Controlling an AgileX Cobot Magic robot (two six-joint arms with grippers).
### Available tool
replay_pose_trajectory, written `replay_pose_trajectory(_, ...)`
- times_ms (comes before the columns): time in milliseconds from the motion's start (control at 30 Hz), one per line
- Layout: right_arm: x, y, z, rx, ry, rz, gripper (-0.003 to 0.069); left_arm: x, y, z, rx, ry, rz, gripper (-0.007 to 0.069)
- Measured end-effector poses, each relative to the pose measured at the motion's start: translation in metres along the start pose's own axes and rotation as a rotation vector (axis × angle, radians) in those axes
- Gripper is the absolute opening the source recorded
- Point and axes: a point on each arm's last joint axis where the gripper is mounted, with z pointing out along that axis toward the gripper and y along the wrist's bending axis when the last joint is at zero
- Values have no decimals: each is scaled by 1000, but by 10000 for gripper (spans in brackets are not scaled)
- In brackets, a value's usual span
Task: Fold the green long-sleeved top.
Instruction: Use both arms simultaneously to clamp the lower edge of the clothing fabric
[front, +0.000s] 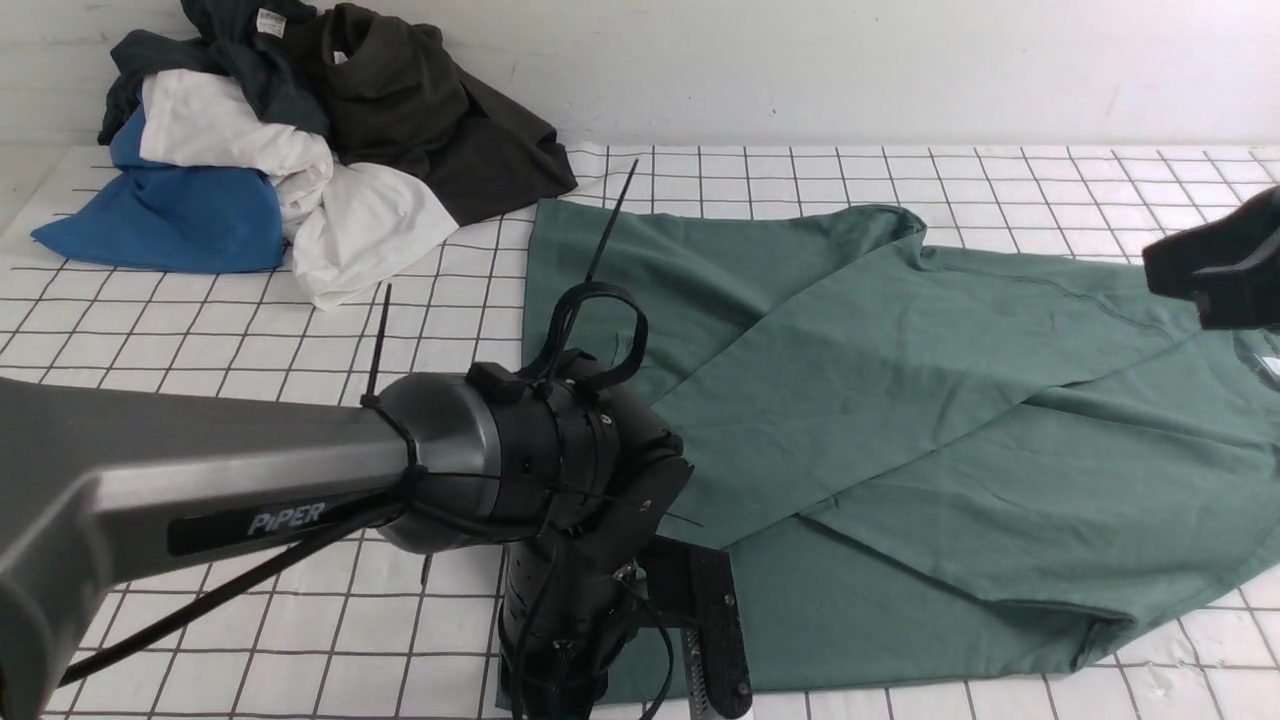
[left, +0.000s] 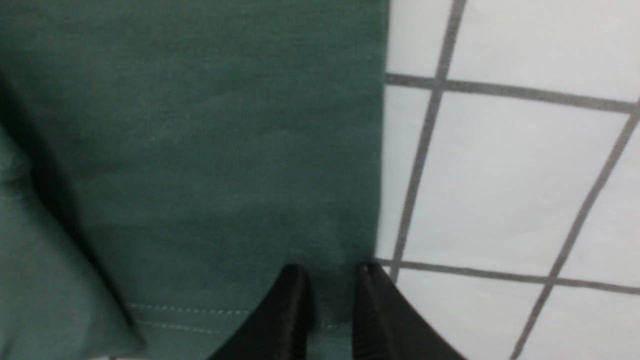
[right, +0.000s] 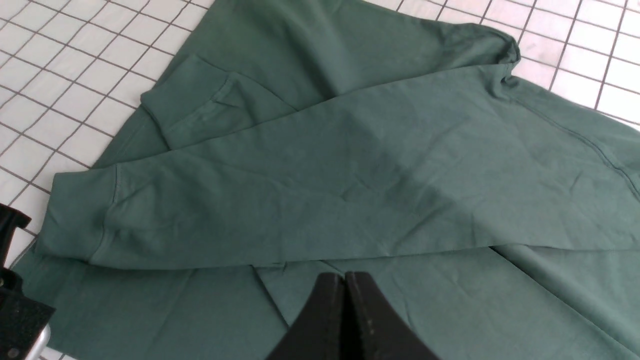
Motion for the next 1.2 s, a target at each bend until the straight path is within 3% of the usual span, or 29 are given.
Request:
replay_pose_trajectory(100,0,2,-1,-11,-10,12,-15,2,-2,-12,-3,-43,-28,118)
replay_pose_trajectory(200,-1,3,-2,-28,-15,27,-15,3,-4,-22,1,-72,-48,190)
replay_pose_trajectory(300,0,6,-2,-62,-6,22,-15,4,-5,-19,15,-53,-49,337)
replay_pose_trajectory(467,0,9,-2,-89,-1,2,-15,3,-1,-3,11,6,17,395)
replay_pose_trajectory(567,0,9,-2,-95,-6,-8,-15,2,1,7,19,48,95,354)
replay_pose_trajectory(667,0,9,-2,-95,-7,-15,-15,2,2,8,4,67,129,235)
replay_pose_trajectory(767,0,9,-2,-96,-9,-14,-15,5,3,5,-14,79,123,55)
replay_pose_trajectory(833,0,9,-2,-96,-8,-14,-15,7,3,-1,-30,71,106,20)
replay_pose_trajectory(1067,1,13,-7,-118,-5,-13,-15,23,2,-52,-117,-46,44,13)
replay_pose_trajectory(1200,5,13,-6,-112,23,-32,-15,44,11,-70,-84,-109,-79,12)
